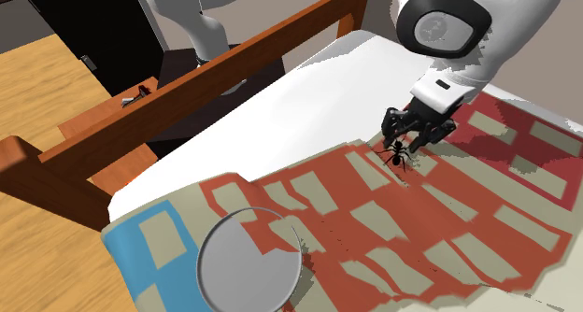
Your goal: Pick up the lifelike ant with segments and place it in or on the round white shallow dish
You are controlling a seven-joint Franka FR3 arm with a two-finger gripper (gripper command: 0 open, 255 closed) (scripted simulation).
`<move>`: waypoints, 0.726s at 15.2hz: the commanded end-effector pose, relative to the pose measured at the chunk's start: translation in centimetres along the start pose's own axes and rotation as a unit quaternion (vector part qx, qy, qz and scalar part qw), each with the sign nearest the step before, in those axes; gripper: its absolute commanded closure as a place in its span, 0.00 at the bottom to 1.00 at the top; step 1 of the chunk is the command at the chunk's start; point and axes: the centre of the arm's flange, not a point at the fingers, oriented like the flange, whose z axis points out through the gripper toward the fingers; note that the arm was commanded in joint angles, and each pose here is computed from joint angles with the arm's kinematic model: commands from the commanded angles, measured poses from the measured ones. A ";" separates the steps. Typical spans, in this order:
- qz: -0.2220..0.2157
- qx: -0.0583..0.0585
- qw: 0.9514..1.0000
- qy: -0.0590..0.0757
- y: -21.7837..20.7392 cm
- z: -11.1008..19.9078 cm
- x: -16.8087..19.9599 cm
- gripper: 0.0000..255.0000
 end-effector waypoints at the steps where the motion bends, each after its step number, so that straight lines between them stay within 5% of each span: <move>1: 0.000 0.000 1.000 0.000 0.2 -1.0 0.1 1.00; 11: 0.000 0.000 1.000 0.000 0.9 -6.2 0.5 1.00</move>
